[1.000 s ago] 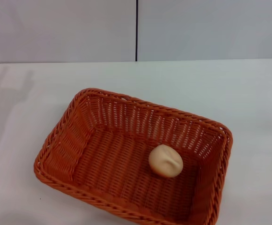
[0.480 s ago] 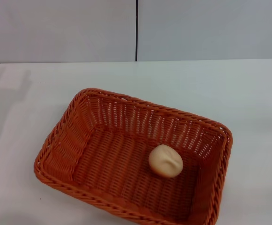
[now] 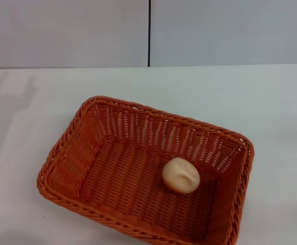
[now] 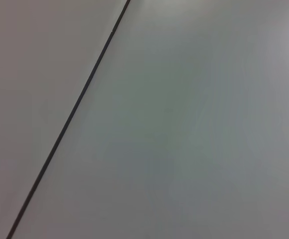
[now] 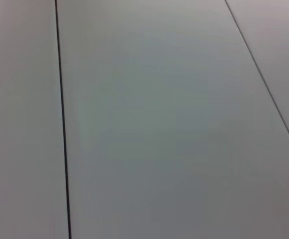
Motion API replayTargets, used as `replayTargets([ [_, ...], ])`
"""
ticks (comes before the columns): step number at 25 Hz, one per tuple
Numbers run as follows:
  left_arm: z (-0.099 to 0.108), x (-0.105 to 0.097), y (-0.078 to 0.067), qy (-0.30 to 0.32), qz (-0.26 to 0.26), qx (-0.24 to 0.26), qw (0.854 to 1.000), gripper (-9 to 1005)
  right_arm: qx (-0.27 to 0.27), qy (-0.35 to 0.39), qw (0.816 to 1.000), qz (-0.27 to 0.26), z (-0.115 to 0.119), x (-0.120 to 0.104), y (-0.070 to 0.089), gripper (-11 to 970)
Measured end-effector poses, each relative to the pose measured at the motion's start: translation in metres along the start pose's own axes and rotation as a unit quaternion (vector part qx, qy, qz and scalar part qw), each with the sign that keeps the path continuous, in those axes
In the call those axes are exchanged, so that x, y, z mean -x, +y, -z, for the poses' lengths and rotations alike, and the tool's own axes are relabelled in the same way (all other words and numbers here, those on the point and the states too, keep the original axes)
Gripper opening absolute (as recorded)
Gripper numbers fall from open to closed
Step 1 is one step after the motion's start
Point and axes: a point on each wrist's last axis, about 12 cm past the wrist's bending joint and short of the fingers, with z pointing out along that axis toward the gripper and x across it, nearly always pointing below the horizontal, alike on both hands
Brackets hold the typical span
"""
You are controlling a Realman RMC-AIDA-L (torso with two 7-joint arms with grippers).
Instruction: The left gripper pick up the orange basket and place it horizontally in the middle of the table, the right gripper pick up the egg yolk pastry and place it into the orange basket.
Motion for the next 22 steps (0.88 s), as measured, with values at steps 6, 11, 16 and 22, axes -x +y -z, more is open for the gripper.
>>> replayTargets([
  [6,-0.0029,-0.0001,-0.0017,-0.004,0.002,-0.005,1.0,799,-0.003,-0.002,1.0,-0.001,-0.0001,0.0004,-0.0005,473],
  [11,-0.0047,-0.0016,-0.0036,-0.005,0.007,-0.007,1.0,799,-0.004,-0.001,1.0,-0.002,0.0002,0.0002,-0.0009,473],
  [16,-0.0045,-0.0021,-0.0043,-0.006,0.01,-0.007,1.0,799,-0.006,0.002,1.0,-0.002,0.0011,-0.0004,-0.0014,473],
  [22,-0.0043,-0.0023,-0.0059,-0.008,0.013,-0.009,1.0,799,-0.008,0.005,1.0,-0.003,0.0016,-0.0011,-0.0014,473],
])
